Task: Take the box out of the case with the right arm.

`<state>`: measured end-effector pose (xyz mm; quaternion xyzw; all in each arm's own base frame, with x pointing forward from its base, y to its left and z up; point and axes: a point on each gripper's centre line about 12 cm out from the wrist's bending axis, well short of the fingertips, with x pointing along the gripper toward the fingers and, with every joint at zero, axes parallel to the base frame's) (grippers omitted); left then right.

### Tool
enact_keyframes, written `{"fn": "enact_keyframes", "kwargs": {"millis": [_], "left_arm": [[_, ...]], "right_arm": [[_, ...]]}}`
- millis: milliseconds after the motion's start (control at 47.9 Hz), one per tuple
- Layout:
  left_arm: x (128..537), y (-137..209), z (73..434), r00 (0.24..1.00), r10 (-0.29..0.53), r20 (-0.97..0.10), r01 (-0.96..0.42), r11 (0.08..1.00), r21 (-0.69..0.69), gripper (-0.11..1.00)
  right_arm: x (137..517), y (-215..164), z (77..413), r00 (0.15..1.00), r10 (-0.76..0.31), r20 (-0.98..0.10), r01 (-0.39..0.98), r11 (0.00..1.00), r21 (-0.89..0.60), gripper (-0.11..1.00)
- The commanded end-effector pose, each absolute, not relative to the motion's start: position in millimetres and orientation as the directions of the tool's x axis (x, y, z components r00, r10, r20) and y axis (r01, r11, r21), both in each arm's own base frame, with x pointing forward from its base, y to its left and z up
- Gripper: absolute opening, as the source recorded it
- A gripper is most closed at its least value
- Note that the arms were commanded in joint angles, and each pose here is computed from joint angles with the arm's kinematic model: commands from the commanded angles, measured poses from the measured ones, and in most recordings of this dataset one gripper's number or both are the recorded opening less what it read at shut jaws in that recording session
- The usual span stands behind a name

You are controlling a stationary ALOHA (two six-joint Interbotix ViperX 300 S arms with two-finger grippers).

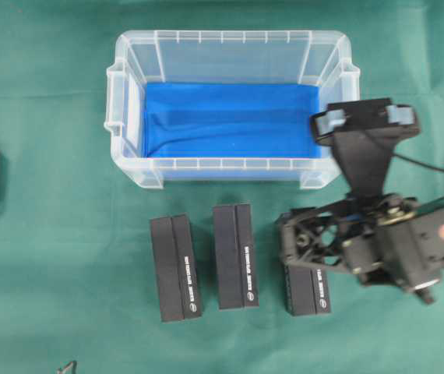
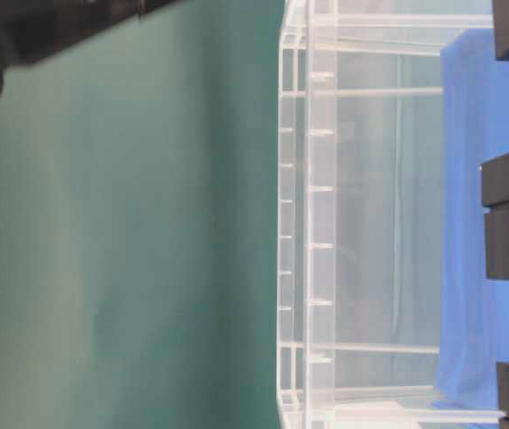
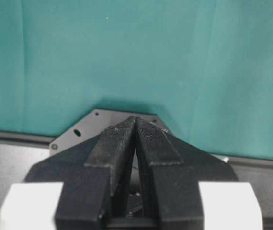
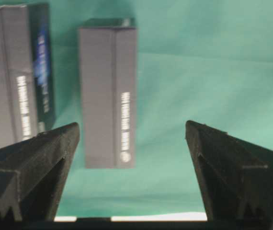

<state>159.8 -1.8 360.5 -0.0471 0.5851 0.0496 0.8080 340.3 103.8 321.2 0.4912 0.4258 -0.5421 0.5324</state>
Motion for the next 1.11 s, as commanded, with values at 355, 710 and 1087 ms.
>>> {"fn": "enact_keyframes", "kwargs": {"millis": [355,710,1087], "left_arm": [[161.3,-0.7,363.2,0.320,0.029,-0.947,-0.142,0.990,-0.018,0.00],[159.9,-0.5,359.5,0.312,0.031,-0.950,-0.142,0.990,-0.015,0.00],[159.8,-0.7,358.0,0.307,0.030,-0.951,-0.142,0.990,-0.015,0.00]], "right_arm": [[268.2,92.7,331.6,0.078,-0.131,-0.988,0.990,-0.103,0.091,0.88],[234.6,84.9,329.7,0.087,-0.130,-0.988,0.985,-0.138,0.105,0.88],[239.2,44.5,332.0,0.087,-0.163,-0.983,0.985,-0.133,0.109,0.88]]}}
